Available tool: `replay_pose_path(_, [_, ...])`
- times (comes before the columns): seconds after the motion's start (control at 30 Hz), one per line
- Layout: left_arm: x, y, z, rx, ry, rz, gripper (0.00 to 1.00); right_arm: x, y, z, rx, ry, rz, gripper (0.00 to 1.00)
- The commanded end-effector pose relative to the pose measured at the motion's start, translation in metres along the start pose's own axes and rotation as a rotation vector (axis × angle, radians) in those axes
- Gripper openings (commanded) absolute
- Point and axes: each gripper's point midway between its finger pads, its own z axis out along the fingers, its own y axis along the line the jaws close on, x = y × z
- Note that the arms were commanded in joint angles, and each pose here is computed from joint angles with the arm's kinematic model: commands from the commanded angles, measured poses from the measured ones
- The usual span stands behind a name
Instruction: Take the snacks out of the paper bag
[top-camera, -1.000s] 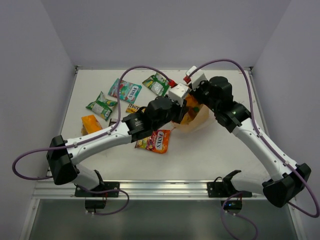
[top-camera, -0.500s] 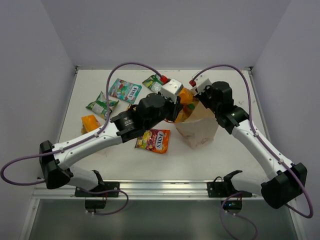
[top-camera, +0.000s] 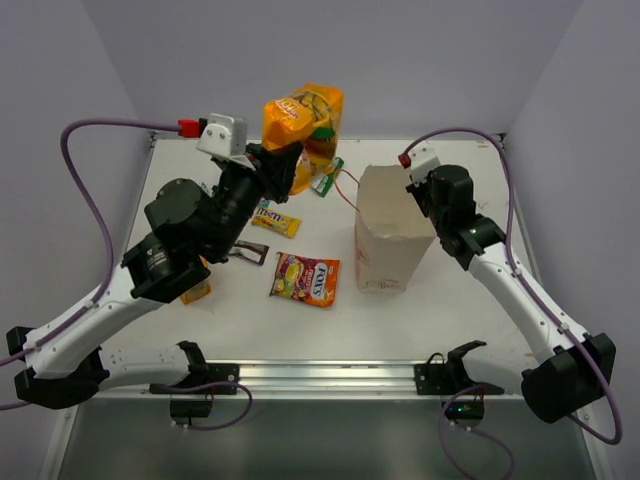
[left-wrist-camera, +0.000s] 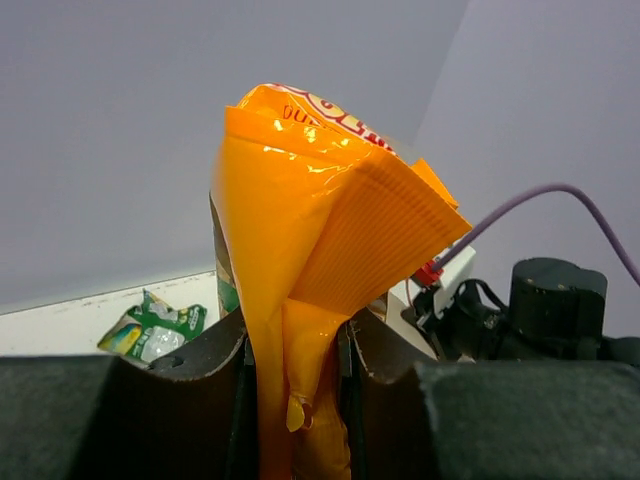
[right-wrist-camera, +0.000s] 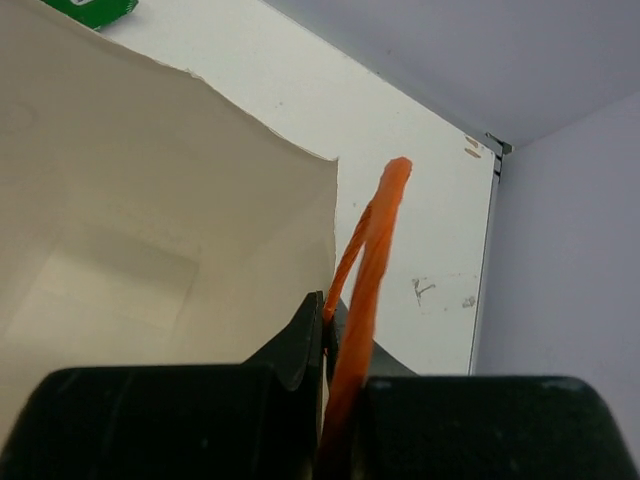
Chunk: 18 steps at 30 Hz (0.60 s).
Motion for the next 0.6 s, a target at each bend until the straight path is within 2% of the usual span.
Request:
replay_pose_path(0.0, [-0.028, 0.012, 0.008, -0.085, -0.134, -0.037, 0.00, -0.005, -0.024, -0.013, 0.104, -0.011, 0.082, 0.00])
replay_pose_path(0.1, [0.018, 0.026, 0.031, -0.135, -0.024, 0.021, 0.00, -0.005, -0.043, -0.022, 0.171, 0.002, 0.148, 0.00])
replay_pose_path(0.27, [0.102, 0.065, 0.076, -0.206, 0.149, 0.021, 0.00, 0.008, -0.079, -0.037, 0.283, 0.054, 0.307, 0.00])
replay_pose_path(0.43, [0.173, 0.080, 0.108, -0.245, 0.267, 0.070, 0.00, 0.017, -0.092, -0.046, 0.317, 0.055, 0.407, 0.00])
replay_pose_path(0.53, [0.228, 0.088, 0.126, -0.280, 0.374, 0.109, 0.00, 0.023, -0.094, -0.046, 0.313, 0.060, 0.441, 0.00])
replay_pose_path(0.57, [0.261, 0.092, 0.131, -0.288, 0.437, 0.129, 0.00, 0.023, -0.094, -0.046, 0.308, 0.057, 0.454, 0.00])
